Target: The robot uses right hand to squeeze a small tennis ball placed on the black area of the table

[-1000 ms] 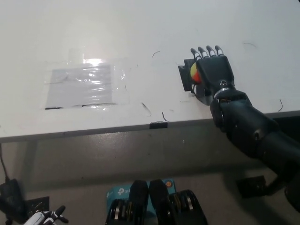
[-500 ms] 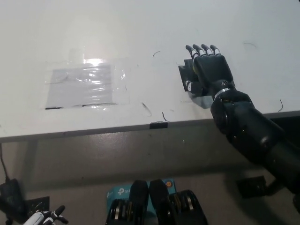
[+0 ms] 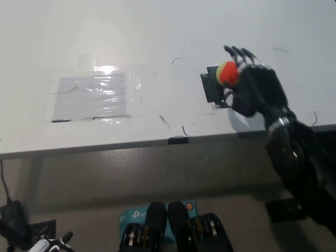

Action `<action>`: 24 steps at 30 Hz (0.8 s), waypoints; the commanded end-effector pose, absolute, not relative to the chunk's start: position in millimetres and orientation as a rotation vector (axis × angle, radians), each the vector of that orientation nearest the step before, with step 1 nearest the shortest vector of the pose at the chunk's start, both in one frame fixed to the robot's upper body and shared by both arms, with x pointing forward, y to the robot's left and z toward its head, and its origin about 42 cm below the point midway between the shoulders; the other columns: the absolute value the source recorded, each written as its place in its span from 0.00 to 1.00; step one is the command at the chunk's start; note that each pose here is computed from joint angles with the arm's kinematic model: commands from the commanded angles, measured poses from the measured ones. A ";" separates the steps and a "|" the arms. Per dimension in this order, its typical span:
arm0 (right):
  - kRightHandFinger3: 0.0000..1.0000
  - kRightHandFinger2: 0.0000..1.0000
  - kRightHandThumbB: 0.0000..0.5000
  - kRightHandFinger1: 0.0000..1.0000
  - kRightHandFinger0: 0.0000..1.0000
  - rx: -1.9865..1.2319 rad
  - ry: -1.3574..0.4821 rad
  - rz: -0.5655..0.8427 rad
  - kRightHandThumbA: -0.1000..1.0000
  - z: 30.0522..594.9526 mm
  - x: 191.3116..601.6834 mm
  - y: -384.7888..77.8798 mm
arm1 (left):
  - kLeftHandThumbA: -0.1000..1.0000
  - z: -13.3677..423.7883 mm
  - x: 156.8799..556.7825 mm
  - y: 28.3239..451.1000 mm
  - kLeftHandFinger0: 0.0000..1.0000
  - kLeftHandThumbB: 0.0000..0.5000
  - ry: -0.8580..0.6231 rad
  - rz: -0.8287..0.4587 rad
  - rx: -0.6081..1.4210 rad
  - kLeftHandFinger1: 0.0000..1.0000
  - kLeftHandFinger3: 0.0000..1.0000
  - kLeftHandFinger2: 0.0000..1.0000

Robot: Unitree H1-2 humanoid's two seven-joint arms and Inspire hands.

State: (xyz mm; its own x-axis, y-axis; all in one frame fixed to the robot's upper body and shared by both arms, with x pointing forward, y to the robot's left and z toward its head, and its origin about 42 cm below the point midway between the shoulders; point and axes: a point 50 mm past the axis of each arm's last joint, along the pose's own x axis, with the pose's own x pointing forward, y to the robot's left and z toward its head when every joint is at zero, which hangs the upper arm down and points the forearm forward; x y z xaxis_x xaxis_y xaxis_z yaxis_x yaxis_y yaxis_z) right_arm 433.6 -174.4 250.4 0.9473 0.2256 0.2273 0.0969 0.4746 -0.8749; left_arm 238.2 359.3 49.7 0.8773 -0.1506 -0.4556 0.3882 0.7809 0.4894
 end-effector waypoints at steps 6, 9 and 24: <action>0.97 1.00 0.30 0.88 0.57 -0.543 -0.441 -0.029 0.15 229.6 350.1 -257.5 | 1.00 54.1 233.9 371.4 0.20 0.99 0.407 -0.284 0.625 0.16 0.54 0.37; 0.96 1.00 0.36 0.82 0.54 -0.374 -0.395 -0.087 0.20 211.8 333.0 -270.9 | 1.00 55.2 235.4 371.7 0.19 1.00 0.396 -0.286 0.627 0.15 0.53 0.34; 0.98 0.95 0.29 0.89 0.57 0.077 -0.229 -0.291 0.14 108.9 277.9 -296.4 | 1.00 55.5 236.7 372.8 0.21 1.00 0.405 -0.288 0.637 0.19 0.51 0.38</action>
State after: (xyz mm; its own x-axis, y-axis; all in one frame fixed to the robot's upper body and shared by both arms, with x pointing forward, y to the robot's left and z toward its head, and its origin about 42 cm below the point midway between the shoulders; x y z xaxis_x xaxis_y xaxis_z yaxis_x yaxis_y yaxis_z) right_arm 292.0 -281.4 113.8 0.9794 -0.1981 0.0402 0.2020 0.9524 -0.2283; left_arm 235.3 361.1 45.3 0.8707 -0.1434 -0.4704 0.3904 0.7833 0.4838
